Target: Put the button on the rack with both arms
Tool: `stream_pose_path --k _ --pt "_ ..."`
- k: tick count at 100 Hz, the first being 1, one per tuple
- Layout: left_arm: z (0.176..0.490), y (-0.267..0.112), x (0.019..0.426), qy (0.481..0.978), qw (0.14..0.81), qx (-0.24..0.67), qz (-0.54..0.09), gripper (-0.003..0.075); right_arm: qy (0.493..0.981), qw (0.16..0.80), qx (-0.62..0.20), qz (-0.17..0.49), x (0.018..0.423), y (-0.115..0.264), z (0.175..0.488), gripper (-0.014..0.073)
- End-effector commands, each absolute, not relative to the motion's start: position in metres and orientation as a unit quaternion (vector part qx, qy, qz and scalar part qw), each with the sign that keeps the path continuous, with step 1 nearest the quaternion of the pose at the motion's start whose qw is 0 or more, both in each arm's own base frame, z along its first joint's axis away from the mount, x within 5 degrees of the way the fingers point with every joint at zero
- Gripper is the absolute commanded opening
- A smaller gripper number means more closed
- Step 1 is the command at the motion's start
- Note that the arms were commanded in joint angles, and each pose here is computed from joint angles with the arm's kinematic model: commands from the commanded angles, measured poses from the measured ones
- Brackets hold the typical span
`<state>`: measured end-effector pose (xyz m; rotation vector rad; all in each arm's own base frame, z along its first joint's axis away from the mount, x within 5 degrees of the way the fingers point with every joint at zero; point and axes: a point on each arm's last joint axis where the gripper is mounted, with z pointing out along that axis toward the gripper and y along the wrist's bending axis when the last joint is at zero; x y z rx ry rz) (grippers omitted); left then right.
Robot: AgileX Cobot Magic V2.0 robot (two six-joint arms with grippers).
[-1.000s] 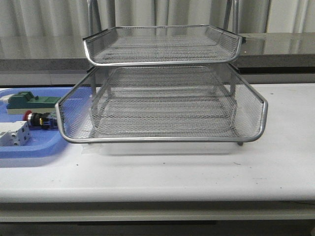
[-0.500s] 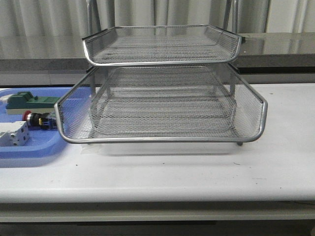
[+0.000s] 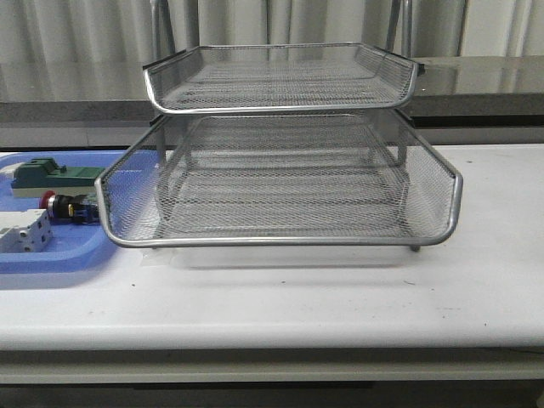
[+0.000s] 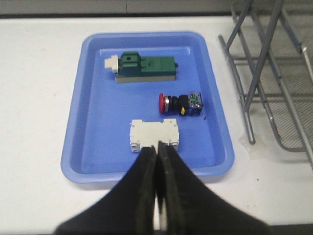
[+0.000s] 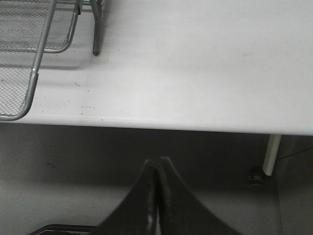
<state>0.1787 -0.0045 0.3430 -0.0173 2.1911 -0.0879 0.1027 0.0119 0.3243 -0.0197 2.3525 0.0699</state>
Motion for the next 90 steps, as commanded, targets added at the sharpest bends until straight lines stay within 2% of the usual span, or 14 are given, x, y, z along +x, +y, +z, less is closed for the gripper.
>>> stream_pose_path --k 1,25,41,46,51,58,70,77,82,90 --pt "0.361 -0.004 0.205 0.888 0.459 0.011 -0.026 -0.0020 0.906 0.422 -0.011 0.026 0.105 0.012 0.338 -0.0068" --pt "0.352 -0.004 0.275 0.913 0.406 0.024 -0.022 -0.0020 0.906 0.422 -0.011 0.026 0.105 0.012 0.338 -0.0068" --pt "0.341 -0.003 0.306 0.922 0.383 0.053 -0.010 -0.0015 0.907 0.421 -0.011 0.026 0.105 0.012 0.338 -0.0068" --pt "0.337 -0.005 0.312 0.925 0.373 0.068 -0.009 0.0011 0.907 0.420 -0.011 0.026 0.105 0.012 0.338 -0.0068" --pt "0.334 -0.005 0.316 0.927 0.366 0.083 -0.005 0.0065 0.907 0.420 -0.011 0.026 0.105 0.012 0.338 -0.0068" --pt "0.332 -0.006 0.318 0.928 0.361 0.093 -0.004 0.0190 0.907 0.419 -0.011 0.026 0.105 0.011 0.338 -0.0068" --pt "0.332 -0.005 0.318 0.926 0.360 0.110 0.006 0.0512 0.908 0.418 -0.011 0.025 0.105 0.011 0.337 -0.0068" --pt "0.332 -0.004 0.319 0.925 0.363 0.113 0.013 0.0657 0.909 0.416 -0.011 0.025 0.105 0.011 0.337 -0.0068" --pt "0.332 -0.004 0.319 0.925 0.363 0.114 0.015 0.0714 0.909 0.415 -0.011 0.025 0.105 0.011 0.337 -0.0068" --pt "0.332 -0.004 0.319 0.925 0.363 0.114 0.015 0.0704 0.909 0.415 -0.011 0.025 0.105 0.011 0.337 -0.0068"
